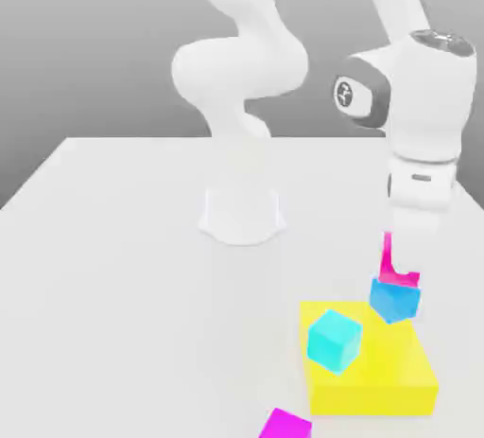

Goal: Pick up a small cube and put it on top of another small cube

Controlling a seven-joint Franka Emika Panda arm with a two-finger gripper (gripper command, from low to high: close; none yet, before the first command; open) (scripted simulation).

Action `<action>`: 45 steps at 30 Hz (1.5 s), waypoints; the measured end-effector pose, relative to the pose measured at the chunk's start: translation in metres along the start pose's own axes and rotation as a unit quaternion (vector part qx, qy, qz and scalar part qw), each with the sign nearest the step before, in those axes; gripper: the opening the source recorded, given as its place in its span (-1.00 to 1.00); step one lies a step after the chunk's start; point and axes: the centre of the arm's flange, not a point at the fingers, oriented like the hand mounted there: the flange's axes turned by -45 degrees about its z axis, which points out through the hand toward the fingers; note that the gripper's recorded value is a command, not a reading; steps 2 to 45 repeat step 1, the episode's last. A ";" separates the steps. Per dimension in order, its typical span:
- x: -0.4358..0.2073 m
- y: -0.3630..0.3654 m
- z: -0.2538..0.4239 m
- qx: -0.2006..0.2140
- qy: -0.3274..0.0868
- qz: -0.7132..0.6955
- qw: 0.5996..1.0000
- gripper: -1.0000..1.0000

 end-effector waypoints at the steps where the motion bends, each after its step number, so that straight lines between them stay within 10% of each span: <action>1: 0.000 0.000 0.000 0.000 0.000 0.000 1.000 1.00; 45: 0.000 0.000 0.000 0.000 0.000 0.000 1.000 1.00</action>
